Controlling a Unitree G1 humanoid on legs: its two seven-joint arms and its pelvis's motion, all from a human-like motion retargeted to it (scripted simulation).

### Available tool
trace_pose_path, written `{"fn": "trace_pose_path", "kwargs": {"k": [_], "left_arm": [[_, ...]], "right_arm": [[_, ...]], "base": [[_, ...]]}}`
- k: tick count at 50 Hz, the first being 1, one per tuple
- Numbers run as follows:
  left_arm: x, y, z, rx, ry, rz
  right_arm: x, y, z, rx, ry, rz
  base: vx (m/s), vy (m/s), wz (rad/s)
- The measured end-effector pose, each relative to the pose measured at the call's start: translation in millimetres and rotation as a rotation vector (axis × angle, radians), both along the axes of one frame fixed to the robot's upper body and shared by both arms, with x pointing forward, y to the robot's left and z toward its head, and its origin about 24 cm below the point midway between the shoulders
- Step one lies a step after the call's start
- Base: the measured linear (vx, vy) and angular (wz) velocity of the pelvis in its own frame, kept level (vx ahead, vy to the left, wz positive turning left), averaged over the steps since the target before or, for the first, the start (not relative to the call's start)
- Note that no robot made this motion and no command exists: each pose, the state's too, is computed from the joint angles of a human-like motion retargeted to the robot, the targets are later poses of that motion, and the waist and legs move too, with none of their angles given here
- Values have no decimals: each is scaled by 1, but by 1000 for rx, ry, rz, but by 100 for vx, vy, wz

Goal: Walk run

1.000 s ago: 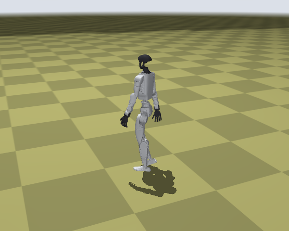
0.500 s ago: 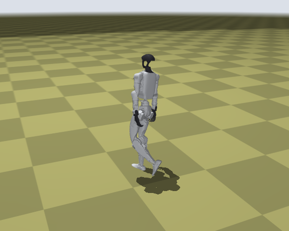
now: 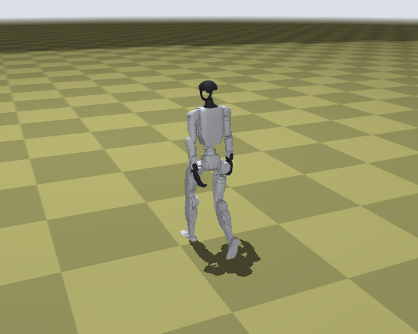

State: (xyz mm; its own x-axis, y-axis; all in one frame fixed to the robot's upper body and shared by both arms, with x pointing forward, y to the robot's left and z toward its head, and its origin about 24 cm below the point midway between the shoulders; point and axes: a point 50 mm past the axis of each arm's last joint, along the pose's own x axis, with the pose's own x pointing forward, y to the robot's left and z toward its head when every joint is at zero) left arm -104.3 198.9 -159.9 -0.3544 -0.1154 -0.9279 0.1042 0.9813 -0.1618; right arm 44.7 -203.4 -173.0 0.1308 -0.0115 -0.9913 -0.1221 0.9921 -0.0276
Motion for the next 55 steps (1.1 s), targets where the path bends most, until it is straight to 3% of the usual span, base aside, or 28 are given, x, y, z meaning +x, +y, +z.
{"fn": "trace_pose_path", "kwargs": {"k": [7, 13, 20, 25, 32, 37, 44, 50, 55], "left_arm": [[175, 42, -4, 127, -464, -140], [305, 56, 47, 138, -1000, -214], [353, 69, 87, 196, -1236, -226], [307, 51, 48, 143, -1082, -196], [140, 11, -13, -40, -534, -297], [28, -21, -12, -101, -167, -314], [-70, -59, 22, -261, 188, -130], [-91, -70, 33, -286, 276, -66], [-65, -55, 20, -217, 201, -10]], "right_arm": [[-112, 45, 0, 198, 336, 2], [-169, 53, 14, 231, 445, -5], [-195, 59, 23, 236, 568, -203], [-173, 52, 15, 216, 477, -268], [-58, 12, -4, 62, 114, -205], [48, -11, 7, -37, -228, -147], [146, -39, 51, -109, -577, 3], [138, -56, 51, -155, -515, 43], [59, -35, 15, -80, -221, -3]], "base": [[92, -23, 37], [88, -30, 68], [89, -45, -21], [112, -73, 33], [102, -64, -84], [81, -41, -107], [106, -39, -91], [124, -22, -2], [126, -17, -50]]}}
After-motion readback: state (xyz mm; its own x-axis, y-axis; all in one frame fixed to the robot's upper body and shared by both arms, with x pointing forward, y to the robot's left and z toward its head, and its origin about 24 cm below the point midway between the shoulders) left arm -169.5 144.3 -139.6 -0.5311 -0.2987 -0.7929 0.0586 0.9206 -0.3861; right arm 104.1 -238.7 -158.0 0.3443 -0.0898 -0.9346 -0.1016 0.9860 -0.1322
